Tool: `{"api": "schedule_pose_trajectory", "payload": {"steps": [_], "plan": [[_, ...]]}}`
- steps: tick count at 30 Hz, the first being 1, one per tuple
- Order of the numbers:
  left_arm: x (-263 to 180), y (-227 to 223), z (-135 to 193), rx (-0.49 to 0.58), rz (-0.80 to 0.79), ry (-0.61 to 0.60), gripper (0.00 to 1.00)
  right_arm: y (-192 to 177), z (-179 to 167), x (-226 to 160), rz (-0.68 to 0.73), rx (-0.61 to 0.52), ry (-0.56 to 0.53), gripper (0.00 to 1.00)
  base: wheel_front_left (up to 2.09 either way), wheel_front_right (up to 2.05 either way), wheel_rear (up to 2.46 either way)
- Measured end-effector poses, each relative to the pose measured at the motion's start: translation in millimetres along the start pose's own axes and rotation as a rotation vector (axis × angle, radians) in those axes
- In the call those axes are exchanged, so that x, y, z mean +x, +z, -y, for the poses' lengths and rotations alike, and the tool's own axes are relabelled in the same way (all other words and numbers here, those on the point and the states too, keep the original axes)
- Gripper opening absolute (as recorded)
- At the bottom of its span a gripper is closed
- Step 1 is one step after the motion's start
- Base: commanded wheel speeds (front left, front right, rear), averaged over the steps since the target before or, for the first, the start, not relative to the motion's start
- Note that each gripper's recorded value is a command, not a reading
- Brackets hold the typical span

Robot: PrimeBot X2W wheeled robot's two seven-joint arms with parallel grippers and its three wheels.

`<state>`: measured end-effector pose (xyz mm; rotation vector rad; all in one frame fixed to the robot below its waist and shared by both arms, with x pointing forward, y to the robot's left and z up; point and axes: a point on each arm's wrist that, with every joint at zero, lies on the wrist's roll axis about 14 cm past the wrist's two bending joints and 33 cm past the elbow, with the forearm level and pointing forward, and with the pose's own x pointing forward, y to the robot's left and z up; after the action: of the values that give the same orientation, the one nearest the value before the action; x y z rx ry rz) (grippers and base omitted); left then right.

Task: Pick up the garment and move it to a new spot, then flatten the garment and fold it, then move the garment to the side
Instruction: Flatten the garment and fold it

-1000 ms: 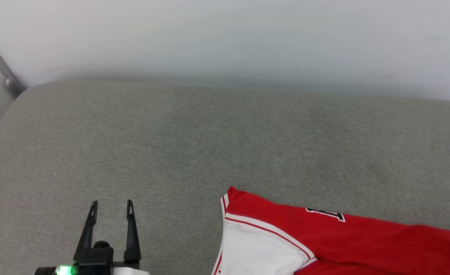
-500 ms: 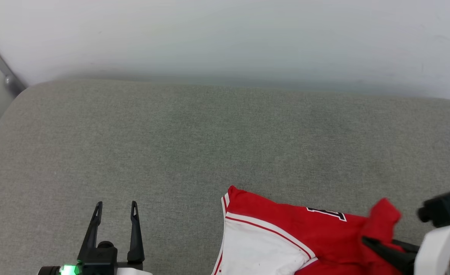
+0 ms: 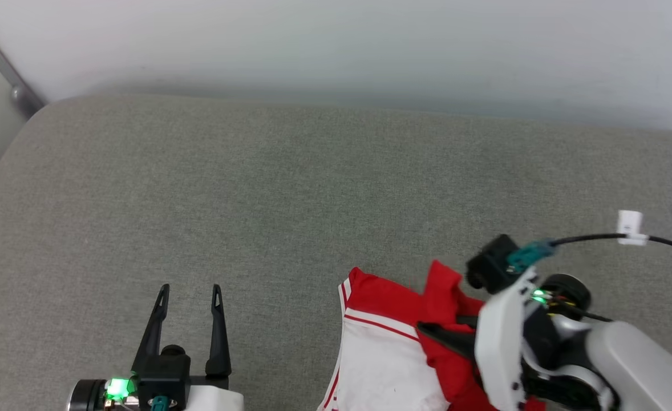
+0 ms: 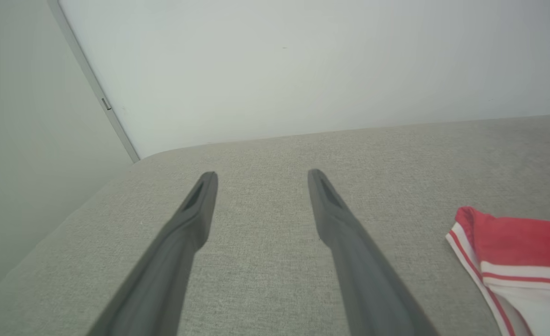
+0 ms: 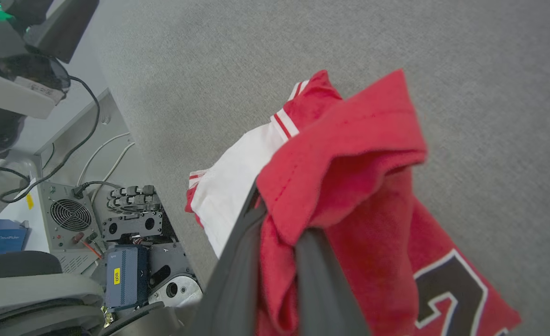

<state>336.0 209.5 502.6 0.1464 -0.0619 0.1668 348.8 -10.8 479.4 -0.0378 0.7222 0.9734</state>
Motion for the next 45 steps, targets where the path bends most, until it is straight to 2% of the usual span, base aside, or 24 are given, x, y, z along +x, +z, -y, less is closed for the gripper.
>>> {"api": "schedule_pose_trajectory", "payload": {"steps": [1,7,17,18,19,20,24,27,30,34,39,45], "plan": [[1,-1,1,-0.001,-0.004,-0.002,1.0,-3,-2,15,-0.035,-0.015,0.01,0.0,0.0,0.0,0.0],[6,-6,5,-0.007,-0.019,-0.006,1.0,-21,1,50,-0.136,-0.05,0.018,0.0,0.0,0.0,0.0],[11,-15,12,-0.014,-0.05,-0.015,1.0,-56,3,81,-0.223,-0.07,0.026,0.0,0.0,0.0,0.0],[11,-16,12,-0.015,-0.051,-0.017,1.0,-56,4,82,-0.214,-0.076,0.024,0.09,0.0,0.0,0.0],[11,-16,13,-0.015,-0.051,-0.019,1.0,-54,4,82,-0.203,-0.087,0.022,0.44,0.0,0.0,0.0],[10,-15,13,-0.015,-0.05,-0.021,1.0,-50,4,81,-0.178,-0.101,0.02,1.0,0.0,0.0,0.0],[9,-11,13,-0.015,-0.036,-0.025,1.0,-18,4,72,-0.022,-0.142,0.008,1.0,0.0,0.0,0.0],[6,-9,12,-0.012,-0.03,-0.028,1.0,14,17,54,0.128,-0.179,-0.047,1.0,0.0,0.0,0.0],[5,-7,14,-0.013,-0.023,-0.039,1.0,54,40,27,0.325,-0.205,-0.145,1.0,0.0,0.0,0.0],[7,-3,19,-0.016,-0.007,-0.056,1.0,89,84,-23,0.575,-0.233,-0.346,1.0,0.0,0.0,0.0],[7,2,21,-0.019,0.01,-0.066,1.0,91,115,-71,0.769,-0.251,-0.556,1.0,0.0,0.0,0.0],[2,10,24,-0.029,0.035,-0.08,1.0,64,123,-106,0.855,-0.192,-0.728,1.0,0.0,0.0,0.0]]}}
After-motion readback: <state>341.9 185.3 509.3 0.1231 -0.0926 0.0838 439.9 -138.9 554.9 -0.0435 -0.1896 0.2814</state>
